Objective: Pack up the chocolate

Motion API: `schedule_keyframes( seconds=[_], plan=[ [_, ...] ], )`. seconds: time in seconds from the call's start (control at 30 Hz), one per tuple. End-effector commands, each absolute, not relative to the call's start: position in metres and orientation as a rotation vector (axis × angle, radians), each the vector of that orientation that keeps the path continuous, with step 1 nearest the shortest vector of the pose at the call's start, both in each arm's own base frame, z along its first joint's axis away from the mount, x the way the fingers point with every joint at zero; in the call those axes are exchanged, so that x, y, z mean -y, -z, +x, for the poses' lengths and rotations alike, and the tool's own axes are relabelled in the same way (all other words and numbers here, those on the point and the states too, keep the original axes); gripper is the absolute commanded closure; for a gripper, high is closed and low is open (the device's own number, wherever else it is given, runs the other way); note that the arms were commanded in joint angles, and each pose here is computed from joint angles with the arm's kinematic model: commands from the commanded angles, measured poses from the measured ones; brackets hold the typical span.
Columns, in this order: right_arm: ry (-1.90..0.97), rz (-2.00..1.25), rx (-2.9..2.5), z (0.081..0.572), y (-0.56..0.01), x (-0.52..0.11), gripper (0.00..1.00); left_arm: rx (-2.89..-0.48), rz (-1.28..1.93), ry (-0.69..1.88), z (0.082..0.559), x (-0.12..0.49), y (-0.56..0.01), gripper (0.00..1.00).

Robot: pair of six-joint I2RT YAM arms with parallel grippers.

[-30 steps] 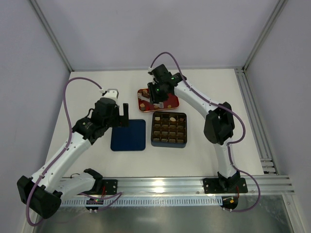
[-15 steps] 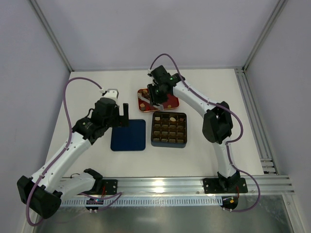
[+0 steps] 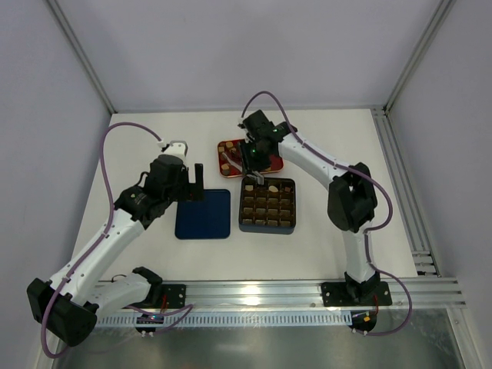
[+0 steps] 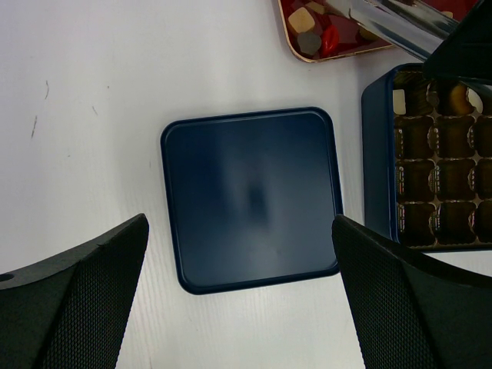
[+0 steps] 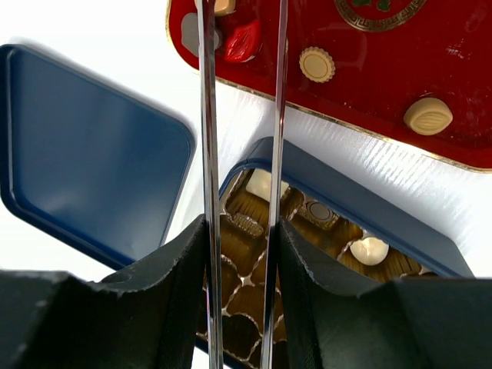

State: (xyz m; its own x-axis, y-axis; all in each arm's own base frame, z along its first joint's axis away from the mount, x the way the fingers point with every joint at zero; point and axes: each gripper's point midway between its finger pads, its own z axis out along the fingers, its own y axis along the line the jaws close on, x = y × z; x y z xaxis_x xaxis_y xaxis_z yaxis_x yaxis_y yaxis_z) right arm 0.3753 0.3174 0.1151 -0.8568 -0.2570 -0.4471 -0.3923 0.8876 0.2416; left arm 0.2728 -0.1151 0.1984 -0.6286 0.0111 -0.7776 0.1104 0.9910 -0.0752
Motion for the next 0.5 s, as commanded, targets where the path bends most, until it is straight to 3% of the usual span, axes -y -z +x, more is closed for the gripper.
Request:
schedule_keyframes(
  seconds=[0.0, 0.47],
  plan=[
    [-0.512, -0.478, -2.527, 0.375, -0.159, -0.320, 0.59, -2.222, 0.086, 0.169, 0.274, 0.118, -0.207, 0.00],
    [-0.518, -0.390, -2.482, 0.391, -0.178, -0.320, 0.58, -2.219, 0.085, 0.175, 0.274, 0.119, -0.209, 0.00]
  ],
)
